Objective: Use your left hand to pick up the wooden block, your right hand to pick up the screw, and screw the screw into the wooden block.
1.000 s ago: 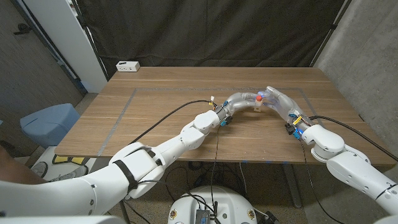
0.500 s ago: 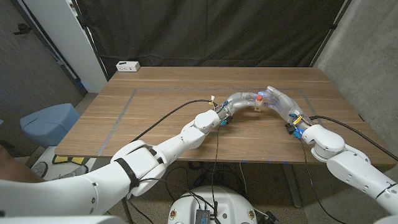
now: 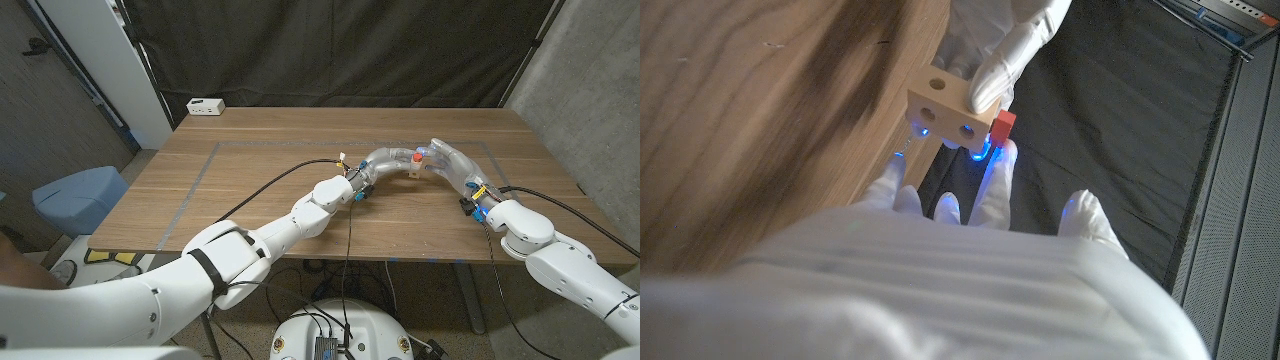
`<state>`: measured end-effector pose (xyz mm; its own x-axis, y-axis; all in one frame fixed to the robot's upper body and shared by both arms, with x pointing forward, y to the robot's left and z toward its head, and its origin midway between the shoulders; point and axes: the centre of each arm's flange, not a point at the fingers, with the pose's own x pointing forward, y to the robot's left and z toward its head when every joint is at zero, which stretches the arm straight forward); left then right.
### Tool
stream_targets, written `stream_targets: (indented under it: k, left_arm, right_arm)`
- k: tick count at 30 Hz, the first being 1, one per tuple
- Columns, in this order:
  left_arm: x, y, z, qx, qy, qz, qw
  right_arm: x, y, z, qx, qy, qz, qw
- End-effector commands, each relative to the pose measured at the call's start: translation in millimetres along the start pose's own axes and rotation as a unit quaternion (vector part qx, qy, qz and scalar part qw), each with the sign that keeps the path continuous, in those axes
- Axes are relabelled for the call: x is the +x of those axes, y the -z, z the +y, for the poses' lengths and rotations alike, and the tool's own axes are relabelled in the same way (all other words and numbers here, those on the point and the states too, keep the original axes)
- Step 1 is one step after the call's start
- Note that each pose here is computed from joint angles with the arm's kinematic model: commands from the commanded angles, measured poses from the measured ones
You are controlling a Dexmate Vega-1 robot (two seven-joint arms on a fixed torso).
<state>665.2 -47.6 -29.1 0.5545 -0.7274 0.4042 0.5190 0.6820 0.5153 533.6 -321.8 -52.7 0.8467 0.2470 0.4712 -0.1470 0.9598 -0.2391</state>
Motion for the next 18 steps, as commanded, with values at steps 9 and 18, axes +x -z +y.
stream_targets:
  k: [9,18]
  left_arm:
    - [1.7,3.9,5.7,-0.007,-0.004,0.005,1.0]
    - [2.0,5.8,5.8,-0.01,-0.006,0.008,1.0]
  right_arm:
    - [-0.5,-3.2,1.0,-0.003,0.012,0.002,0.9999]
    - [-1.8,-3.3,0.9,-0.002,0.013,0.007,0.9999]
